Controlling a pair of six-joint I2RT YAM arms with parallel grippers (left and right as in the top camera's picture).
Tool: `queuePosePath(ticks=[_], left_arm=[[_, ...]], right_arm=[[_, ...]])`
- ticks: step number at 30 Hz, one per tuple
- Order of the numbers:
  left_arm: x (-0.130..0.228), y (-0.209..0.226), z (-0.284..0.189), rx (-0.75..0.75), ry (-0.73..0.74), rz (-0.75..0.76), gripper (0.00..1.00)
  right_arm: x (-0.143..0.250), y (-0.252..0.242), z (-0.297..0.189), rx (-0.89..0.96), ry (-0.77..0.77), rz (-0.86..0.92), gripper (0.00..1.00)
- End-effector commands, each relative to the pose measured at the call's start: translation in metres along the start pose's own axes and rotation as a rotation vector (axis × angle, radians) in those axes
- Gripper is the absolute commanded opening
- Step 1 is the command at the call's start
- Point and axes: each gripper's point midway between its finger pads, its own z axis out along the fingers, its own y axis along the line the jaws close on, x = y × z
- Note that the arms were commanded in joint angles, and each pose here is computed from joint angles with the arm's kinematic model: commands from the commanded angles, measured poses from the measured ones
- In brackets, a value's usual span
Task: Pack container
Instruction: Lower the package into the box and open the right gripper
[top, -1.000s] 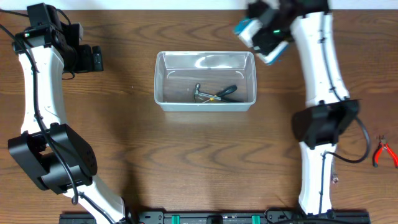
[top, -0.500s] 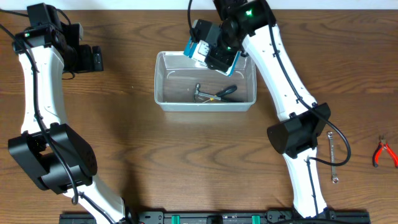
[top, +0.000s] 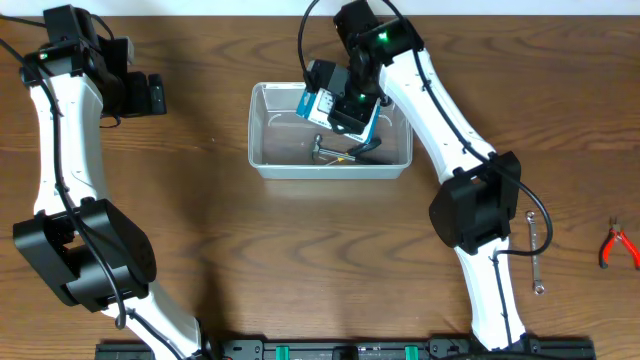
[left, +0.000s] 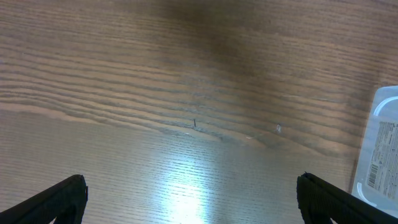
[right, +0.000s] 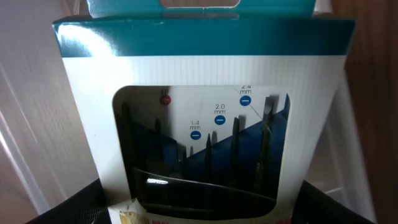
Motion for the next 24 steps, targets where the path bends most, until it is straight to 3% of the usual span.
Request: queuePosePath(ticks=[1, 16, 24], left_arm=[[0.004, 0.003, 0.005, -0.01, 0.019, 0.006, 0.98], [0.004, 0.003, 0.005, -0.01, 0.019, 0.006, 0.98], [0.004, 0.003, 0.005, -0.01, 0.019, 0.006, 0.98]], right_arm=[[0.0, 0.007, 0.004, -0.026, -0.007, -0.016, 0.69], [0.03, 0.014, 0.046, -0.084, 0.062, 0.024, 0.7], [0.032, 0.009, 0.046, -0.074, 0.058, 0.046, 0.79]])
